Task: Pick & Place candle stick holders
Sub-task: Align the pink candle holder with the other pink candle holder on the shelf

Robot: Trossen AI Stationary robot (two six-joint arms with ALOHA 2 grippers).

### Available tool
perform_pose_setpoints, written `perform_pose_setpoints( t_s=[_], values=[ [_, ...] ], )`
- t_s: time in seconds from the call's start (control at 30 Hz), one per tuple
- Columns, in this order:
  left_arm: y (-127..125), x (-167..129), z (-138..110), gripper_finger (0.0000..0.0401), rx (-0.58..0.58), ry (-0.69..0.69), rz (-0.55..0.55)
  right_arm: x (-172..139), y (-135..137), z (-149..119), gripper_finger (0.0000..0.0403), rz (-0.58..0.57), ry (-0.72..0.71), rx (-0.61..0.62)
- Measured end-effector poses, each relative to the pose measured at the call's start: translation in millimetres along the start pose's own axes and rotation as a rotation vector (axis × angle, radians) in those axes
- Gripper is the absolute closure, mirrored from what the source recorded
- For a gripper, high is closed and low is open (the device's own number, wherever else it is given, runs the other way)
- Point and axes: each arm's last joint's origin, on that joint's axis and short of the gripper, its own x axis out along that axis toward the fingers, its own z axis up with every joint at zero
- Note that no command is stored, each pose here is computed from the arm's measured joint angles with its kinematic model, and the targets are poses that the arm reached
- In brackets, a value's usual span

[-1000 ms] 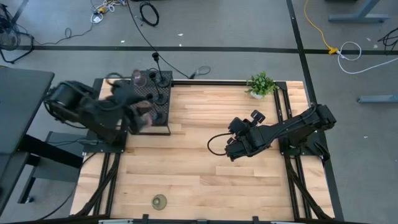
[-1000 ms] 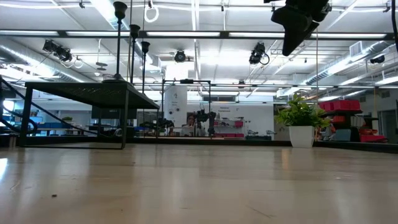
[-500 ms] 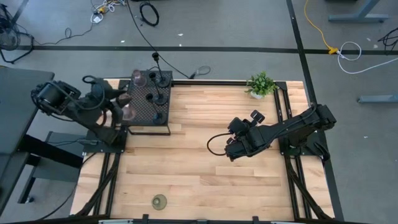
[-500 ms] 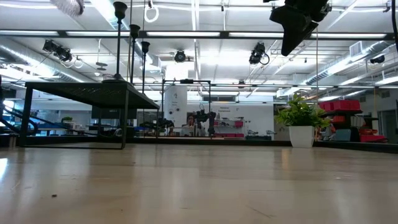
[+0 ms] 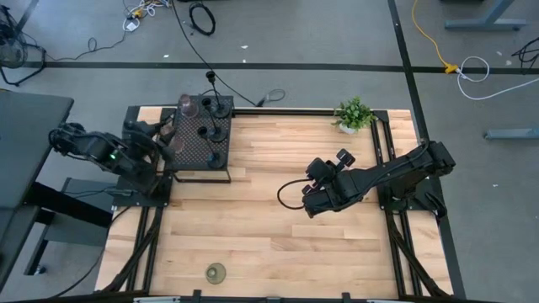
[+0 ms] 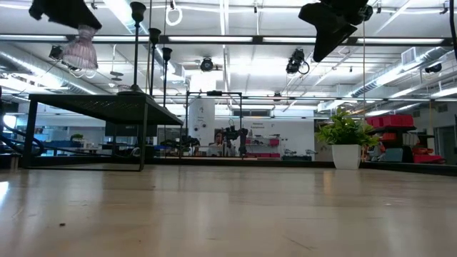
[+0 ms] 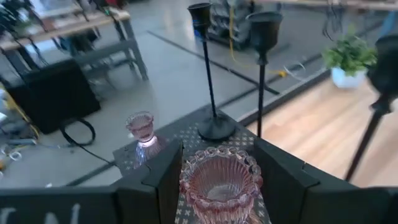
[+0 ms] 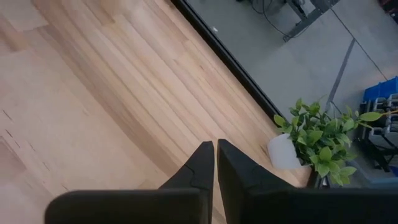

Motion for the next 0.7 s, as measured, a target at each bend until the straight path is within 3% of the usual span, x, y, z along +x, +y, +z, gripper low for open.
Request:
perform_pose_setpoints(
  t_s=[0.37,0.7],
  values=[
    [-17,20,-61,0.0225,0.049,-0.158,0.111,0,2,1,0.0381,0.014,-0.011,0.013],
    [-18,30,-73,0.0225,-0.097,-0.192,0.19,0,4,3,0.0381,0.031,-0.023,0.016]
  ],
)
